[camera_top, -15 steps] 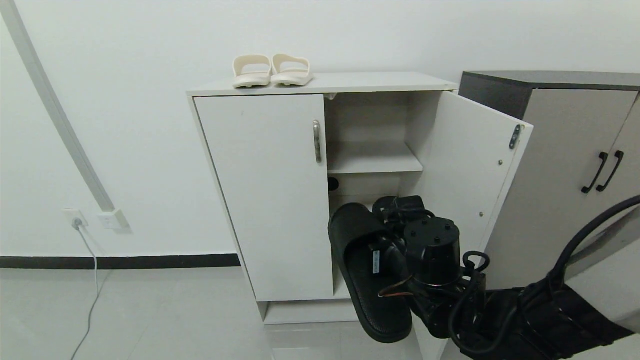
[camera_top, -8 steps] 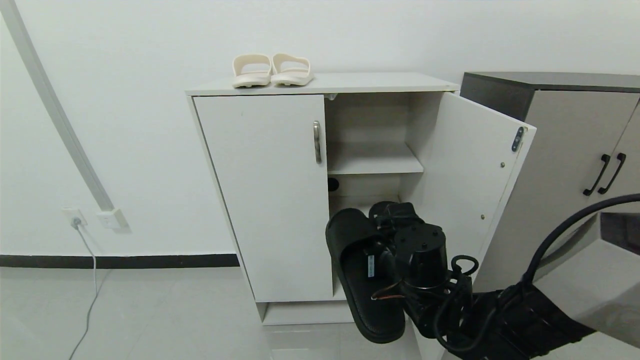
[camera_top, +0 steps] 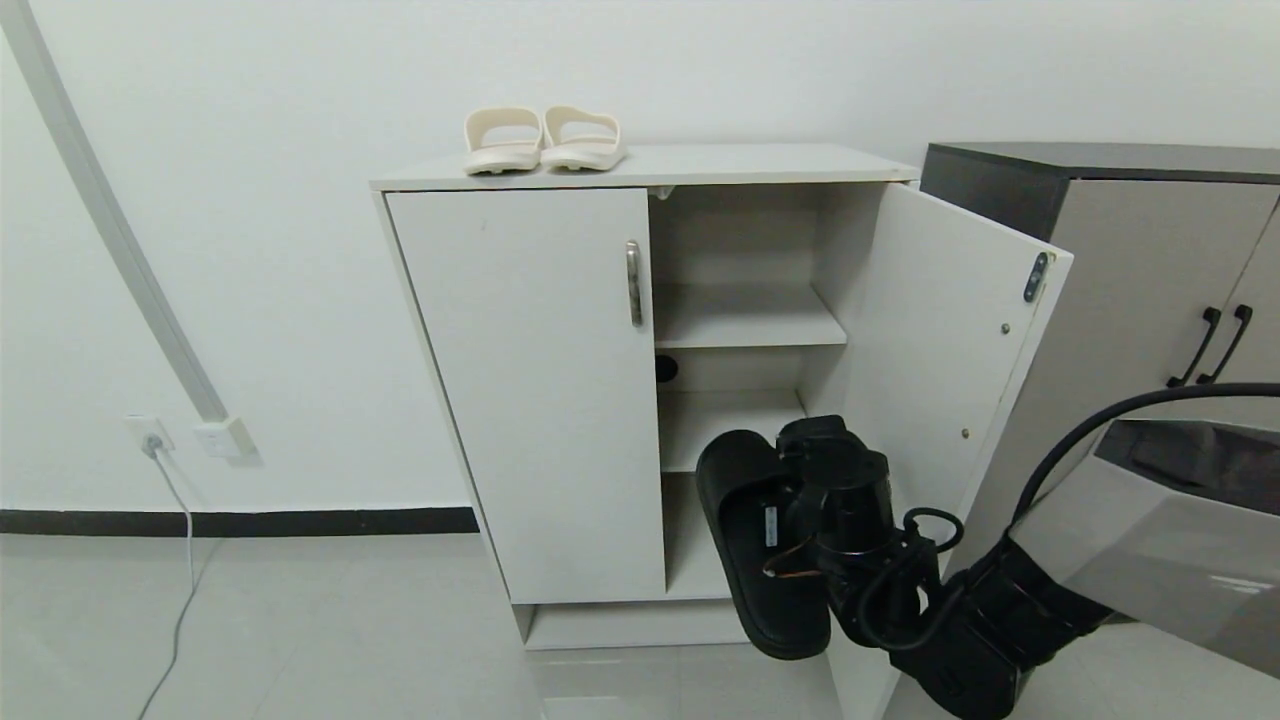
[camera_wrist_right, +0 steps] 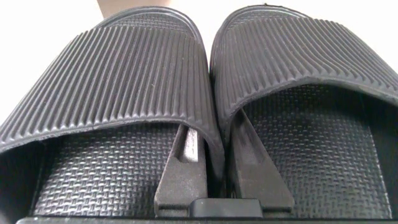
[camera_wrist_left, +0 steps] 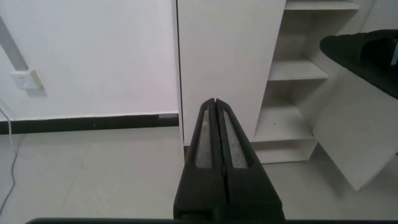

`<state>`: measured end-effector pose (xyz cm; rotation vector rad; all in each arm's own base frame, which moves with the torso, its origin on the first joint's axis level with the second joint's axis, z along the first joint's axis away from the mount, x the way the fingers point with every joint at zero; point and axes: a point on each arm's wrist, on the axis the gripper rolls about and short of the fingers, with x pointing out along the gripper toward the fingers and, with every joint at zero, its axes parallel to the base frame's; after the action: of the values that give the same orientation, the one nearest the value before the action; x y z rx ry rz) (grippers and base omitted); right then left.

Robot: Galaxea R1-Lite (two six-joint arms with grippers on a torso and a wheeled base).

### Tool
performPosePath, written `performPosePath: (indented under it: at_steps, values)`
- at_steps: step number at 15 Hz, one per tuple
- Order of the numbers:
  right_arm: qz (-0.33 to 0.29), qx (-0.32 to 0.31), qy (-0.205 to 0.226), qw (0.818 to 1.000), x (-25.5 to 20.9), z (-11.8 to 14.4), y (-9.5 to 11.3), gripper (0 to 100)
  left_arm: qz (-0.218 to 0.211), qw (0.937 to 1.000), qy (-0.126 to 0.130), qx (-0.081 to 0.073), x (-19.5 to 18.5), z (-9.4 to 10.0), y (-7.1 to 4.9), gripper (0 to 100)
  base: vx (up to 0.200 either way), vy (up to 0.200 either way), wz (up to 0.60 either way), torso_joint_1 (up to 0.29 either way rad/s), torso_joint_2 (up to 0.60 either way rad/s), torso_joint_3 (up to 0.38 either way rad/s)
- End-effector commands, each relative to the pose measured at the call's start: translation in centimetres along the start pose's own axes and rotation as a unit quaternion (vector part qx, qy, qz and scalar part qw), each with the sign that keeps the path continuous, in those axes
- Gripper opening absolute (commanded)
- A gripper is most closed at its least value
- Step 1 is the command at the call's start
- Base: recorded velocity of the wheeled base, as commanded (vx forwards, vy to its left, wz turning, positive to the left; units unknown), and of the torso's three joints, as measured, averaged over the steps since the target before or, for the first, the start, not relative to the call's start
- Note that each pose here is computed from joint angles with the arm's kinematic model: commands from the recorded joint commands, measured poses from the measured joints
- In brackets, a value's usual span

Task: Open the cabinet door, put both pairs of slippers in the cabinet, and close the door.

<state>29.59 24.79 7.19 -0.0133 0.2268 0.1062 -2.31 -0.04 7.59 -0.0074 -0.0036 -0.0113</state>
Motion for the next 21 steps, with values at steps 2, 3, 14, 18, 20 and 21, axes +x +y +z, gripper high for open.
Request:
performPosePath:
  at_steps: [2, 3, 14, 18, 20, 21]
  values:
    - [-0.016, -0.005, 0.013, 1.000, 1.3, -1.1, -0.6, 0, 0.000, 1.0000, 0.001, 0.000, 0.0, 0.0, 0.0, 0, 0.000, 0.000, 0.00, 0.000, 0.00, 0.000]
    - [-0.024, -0.005, 0.015, 1.000, 1.8, -1.3, -1.1, 0, 0.000, 1.0000, 0.001, 0.000, 0.0, 0.0, 0.0, 0, 0.000, 0.000, 0.00, 0.000, 0.00, 0.000]
    - [-0.035, -0.011, 0.023, 0.999, 2.2, -1.7, -1.2, 0, 0.000, 1.0000, 0.001, -0.001, 0.0, 0.0, 0.0, 0, 0.000, 0.000, 0.00, 0.000, 0.00, 0.000]
    - [0.012, -0.013, 0.013, 1.000, 1.4, -2.2, 2.5, 0, 0.000, 1.0000, 0.001, 0.001, 0.0, 0.0, 0.0, 0, 0.000, 0.000, 0.00, 0.000, 0.00, 0.000]
    - [0.012, -0.003, 0.008, 1.000, 2.7, -2.7, 3.4, 0, 0.000, 1.0000, 0.001, 0.001, 0.0, 0.0, 0.0, 0, 0.000, 0.000, 0.00, 0.000, 0.00, 0.000]
    - [0.011, -0.001, 0.008, 1.000, 2.8, -2.7, 3.4, 0, 0.000, 1.0000, 0.001, 0.001, 0.0, 0.0, 0.0, 0, 0.000, 0.000, 0.00, 0.000, 0.00, 0.000]
